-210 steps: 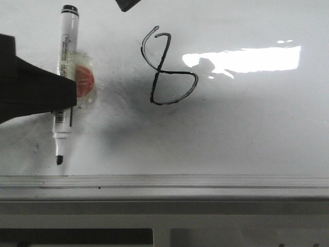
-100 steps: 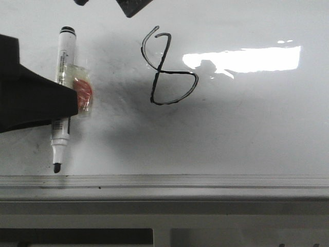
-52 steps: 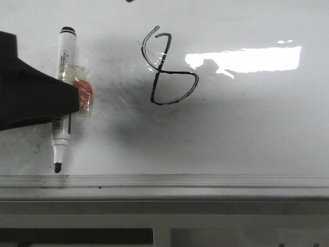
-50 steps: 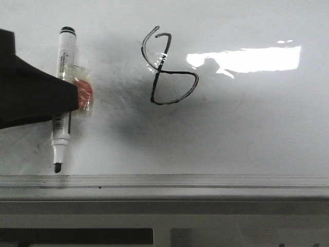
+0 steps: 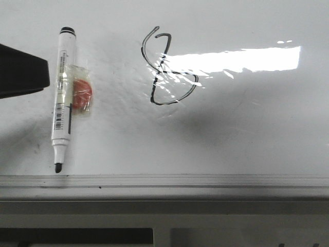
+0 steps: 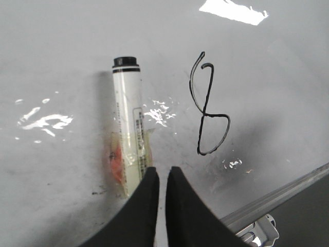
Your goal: Write number 8 on whiteboard
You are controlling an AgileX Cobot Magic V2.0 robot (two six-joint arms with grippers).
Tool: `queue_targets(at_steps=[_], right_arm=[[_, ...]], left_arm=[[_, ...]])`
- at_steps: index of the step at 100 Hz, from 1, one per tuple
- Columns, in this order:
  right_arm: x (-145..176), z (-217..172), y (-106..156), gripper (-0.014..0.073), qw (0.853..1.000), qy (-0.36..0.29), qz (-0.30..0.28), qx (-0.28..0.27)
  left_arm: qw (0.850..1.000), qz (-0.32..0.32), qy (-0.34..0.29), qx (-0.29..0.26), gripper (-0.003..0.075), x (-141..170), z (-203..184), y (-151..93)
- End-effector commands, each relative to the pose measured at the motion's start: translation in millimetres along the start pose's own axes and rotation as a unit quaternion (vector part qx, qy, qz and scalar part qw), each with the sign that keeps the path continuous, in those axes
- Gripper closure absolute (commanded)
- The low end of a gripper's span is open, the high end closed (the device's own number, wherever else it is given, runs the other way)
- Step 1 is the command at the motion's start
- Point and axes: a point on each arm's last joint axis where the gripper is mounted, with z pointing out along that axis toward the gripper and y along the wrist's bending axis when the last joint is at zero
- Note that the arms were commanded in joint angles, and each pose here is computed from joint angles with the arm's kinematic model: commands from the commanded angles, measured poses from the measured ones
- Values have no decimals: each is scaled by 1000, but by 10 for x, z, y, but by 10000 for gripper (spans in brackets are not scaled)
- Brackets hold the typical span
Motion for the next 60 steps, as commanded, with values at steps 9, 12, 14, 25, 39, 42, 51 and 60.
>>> queue_targets(at_steps=[9, 12, 14, 25, 39, 42, 51, 60], right_arm=[[304, -314, -20, 658, 990, -139, -18, 1], [424, -360, -24, 658, 989, -148, -24, 1], [494, -388, -26, 658, 988, -152, -28, 1], [839, -503, -39, 658, 987, -157, -39, 2], [1177, -640, -53, 658, 984, -173, -39, 2], [1221, -661, -55, 658, 983, -178, -39, 2], [1321, -721, -60, 658, 981, -188, -39, 2], [1359, -762, -62, 658, 980, -197, -39, 2]], left_arm=[[998, 24, -57, 24, 741, -70, -157, 8], [998, 24, -59, 25, 741, -56, -188, 23], [997, 23, -62, 26, 741, -47, -212, 33], [997, 21, -71, 31, 741, 19, -330, 99], [996, 18, -82, 39, 741, 104, -466, 175], [995, 17, -85, 41, 741, 117, -494, 189], [995, 16, -89, 43, 741, 162, -538, 225], [995, 16, -90, 44, 741, 176, -551, 236]])
